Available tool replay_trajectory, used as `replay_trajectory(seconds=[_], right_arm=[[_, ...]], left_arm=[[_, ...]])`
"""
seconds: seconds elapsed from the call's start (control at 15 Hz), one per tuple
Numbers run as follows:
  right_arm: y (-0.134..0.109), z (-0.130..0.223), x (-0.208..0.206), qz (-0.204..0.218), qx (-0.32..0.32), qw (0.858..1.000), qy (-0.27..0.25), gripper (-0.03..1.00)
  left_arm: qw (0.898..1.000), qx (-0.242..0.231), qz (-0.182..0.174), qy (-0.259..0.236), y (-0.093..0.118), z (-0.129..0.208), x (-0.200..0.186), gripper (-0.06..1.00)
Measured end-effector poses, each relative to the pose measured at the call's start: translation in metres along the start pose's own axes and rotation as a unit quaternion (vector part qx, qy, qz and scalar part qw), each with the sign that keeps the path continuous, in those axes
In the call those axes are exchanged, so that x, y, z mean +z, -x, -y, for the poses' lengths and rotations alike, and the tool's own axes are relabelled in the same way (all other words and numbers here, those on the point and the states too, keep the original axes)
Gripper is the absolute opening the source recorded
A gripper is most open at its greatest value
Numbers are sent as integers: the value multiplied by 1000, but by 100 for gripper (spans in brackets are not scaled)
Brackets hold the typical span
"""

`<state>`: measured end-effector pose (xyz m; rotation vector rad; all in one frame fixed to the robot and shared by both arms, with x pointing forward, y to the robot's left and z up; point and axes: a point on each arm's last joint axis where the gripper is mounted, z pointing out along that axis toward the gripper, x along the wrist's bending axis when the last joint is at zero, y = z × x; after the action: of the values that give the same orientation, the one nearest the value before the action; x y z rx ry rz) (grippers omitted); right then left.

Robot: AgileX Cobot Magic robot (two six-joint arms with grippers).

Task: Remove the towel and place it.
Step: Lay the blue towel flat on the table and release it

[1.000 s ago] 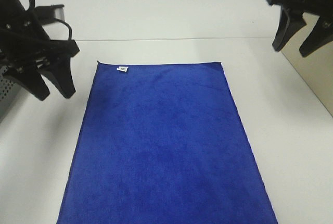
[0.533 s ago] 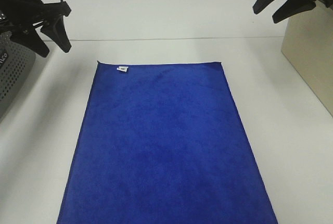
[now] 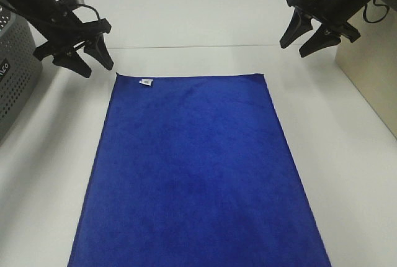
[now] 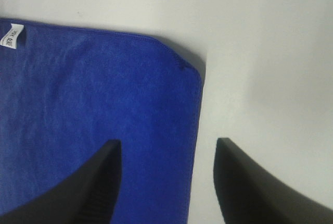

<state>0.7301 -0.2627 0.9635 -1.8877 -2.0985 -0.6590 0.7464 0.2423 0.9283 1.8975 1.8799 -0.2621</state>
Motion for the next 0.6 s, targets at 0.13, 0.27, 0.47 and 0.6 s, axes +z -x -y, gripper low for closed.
replay_trajectory(seconds=[0.13, 0.27, 0.47, 0.6], right_arm=[[8, -5, 14, 1, 2, 1000, 0, 54], [16, -9, 28, 1, 4, 1000, -5, 54], [27, -15, 48, -1, 6, 1000, 0, 54], [29, -17, 62, 1, 4, 1000, -3, 54]], left_arm=[[1000, -6, -1, 23, -6, -6, 13, 55], [999, -12, -6, 37, -13, -8, 25, 55], [999, -11, -8, 34, -21, -7, 41, 55], [999, -13, -4, 33, -25, -6, 51, 55]])
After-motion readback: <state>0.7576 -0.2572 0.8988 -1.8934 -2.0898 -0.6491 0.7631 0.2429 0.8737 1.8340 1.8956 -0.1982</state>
